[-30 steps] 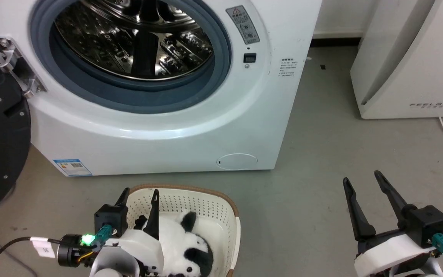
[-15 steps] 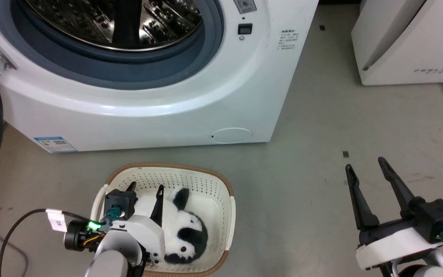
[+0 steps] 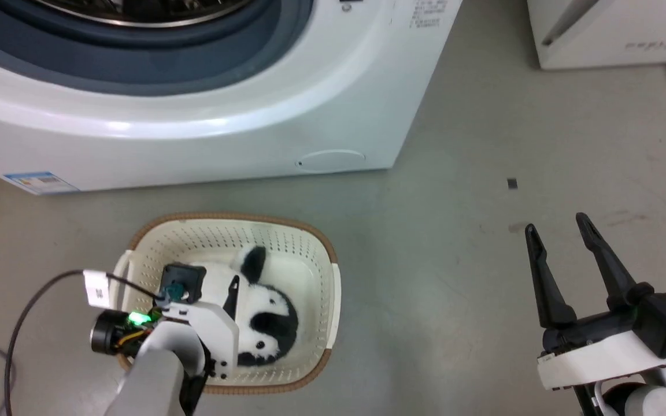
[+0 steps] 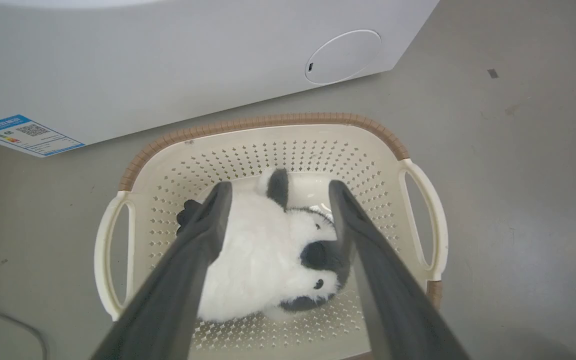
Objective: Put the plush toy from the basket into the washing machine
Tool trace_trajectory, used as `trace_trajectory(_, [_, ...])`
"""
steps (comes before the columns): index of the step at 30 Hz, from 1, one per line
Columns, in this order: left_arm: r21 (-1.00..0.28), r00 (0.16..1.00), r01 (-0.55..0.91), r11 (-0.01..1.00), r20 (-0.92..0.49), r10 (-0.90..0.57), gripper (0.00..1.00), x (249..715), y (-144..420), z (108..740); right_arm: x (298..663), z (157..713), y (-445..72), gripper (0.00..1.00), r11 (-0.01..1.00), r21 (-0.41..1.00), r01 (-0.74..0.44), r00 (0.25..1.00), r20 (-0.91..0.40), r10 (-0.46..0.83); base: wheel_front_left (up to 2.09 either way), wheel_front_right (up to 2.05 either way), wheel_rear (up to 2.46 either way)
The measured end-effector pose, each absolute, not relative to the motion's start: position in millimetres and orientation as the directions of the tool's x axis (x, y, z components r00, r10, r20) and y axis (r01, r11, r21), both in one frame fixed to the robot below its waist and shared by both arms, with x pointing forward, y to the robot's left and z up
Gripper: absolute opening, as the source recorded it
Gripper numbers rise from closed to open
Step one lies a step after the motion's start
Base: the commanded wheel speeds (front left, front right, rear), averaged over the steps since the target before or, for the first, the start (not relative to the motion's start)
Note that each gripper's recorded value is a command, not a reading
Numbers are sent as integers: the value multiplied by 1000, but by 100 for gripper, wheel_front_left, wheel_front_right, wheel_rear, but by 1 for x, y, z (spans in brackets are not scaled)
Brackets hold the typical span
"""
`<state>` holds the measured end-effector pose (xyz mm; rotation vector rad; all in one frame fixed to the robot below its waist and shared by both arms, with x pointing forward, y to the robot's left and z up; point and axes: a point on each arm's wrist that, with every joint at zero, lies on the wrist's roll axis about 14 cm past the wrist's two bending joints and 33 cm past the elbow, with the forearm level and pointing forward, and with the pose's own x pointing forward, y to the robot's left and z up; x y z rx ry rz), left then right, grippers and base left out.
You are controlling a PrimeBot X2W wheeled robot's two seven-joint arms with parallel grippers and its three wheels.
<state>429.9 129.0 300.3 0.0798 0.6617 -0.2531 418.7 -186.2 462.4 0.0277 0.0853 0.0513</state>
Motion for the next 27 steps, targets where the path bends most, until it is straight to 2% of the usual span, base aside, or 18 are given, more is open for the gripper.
trace_trajectory(18, [3,568,345,939,-797,-206,100,442,136,215,437,421,-194,100,998,57,-21,989,-147,29,0,0,0])
trace_trajectory(27, [40,450,398,916,-879,-157,100,438,147,169,444,398,-195,100,998,68,-13,983,-182,25,0,0,0])
